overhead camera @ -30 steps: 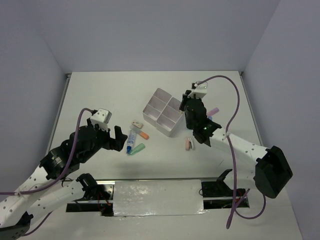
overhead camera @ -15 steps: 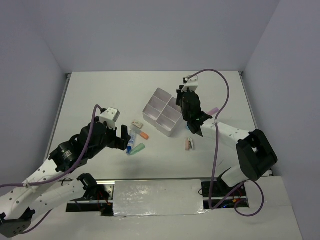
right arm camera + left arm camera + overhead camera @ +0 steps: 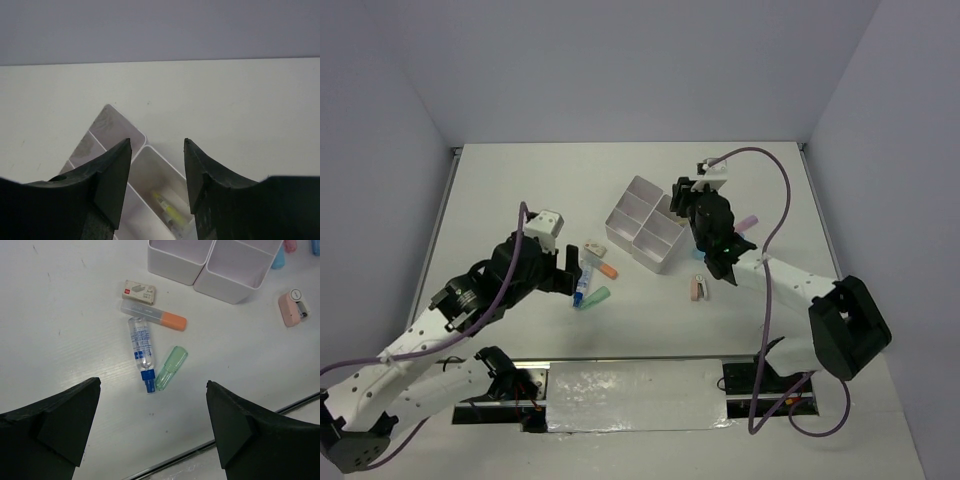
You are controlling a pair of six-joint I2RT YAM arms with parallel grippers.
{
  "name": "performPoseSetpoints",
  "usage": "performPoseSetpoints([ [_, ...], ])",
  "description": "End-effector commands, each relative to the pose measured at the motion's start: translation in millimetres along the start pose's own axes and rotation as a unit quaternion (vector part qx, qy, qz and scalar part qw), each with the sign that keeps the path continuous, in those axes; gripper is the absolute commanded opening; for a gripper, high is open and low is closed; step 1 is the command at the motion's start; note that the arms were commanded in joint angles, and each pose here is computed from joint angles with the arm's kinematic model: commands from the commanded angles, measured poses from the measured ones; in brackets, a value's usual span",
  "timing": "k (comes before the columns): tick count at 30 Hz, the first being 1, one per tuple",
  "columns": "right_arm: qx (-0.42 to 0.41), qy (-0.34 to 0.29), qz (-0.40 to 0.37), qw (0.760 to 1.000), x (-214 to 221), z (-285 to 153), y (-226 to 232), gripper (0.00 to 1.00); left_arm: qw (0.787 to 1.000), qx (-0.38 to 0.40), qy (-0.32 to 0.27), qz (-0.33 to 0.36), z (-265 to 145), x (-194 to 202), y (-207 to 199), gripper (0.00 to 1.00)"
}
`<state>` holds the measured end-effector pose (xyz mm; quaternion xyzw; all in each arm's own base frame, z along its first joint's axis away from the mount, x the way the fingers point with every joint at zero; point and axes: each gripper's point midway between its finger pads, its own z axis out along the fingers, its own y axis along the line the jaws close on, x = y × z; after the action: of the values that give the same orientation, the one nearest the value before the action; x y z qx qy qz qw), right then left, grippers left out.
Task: Sort the stationery into containers
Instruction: Place the pen in the storage box, then pick up the stationery from the center of the board.
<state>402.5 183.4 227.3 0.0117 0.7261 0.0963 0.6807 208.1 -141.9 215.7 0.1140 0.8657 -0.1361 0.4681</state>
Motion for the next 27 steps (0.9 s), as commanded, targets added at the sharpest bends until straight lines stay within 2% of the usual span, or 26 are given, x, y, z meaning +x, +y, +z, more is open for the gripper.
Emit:
performPoseSetpoints([
  [1,-0.008,-0.052,0.041,0.998,-47.4,-13.6,3.7,0.54,0.999,-0.006,0.003,-0.031,9.4,-8.6,-1.7,0.99],
  [5,-0.031,0.026,0.039,0.998,-39.1,-34.1,18.6,0.54,0.995,-0.022,0.064,-0.073,35.2,12.5,-6.8,0.99],
  [7,-0.049,0.043,0.044,0.997,-42.7,-48.6,29.3,0.55,0.989,-0.077,0.102,-0.077,48.9,27.7,5.6,0.99],
  [9,-0.065,0.086,0.034,0.994,-24.5,-67.8,40.7,0.56,0.985,-0.092,0.116,-0.092,57.9,32.8,5.4,0.99],
  [10,-0.070,0.093,0.035,0.993,-23.3,-76.0,43.6,0.65,0.982,-0.096,0.136,-0.093,66.1,41.1,3.7,0.99],
  [11,-0.072,0.125,0.024,0.989,-7.9,-86.2,42.6,0.65,0.981,-0.094,0.138,-0.100,71.5,42.0,0.7,0.99],
  [14,-0.089,0.164,0.021,0.982,11.0,-112.8,49.8,0.65,0.975,-0.112,0.156,-0.111,87.7,54.8,4.9,0.99],
  [19,-0.144,0.185,0.042,0.971,24.8,-149.5,55.9,0.65,0.968,-0.123,0.178,-0.125,113.3,76.5,20.1,0.93],
  [24,-0.183,0.186,0.059,0.964,27.9,-167.3,60.1,0.65,0.966,-0.110,0.197,-0.126,133.0,93.8,17.6,0.77],
  [27,-0.190,0.190,0.053,0.962,31.4,-172.5,61.9,0.65,0.964,-0.119,0.201,-0.127,138.3,97.7,21.3,0.75],
])
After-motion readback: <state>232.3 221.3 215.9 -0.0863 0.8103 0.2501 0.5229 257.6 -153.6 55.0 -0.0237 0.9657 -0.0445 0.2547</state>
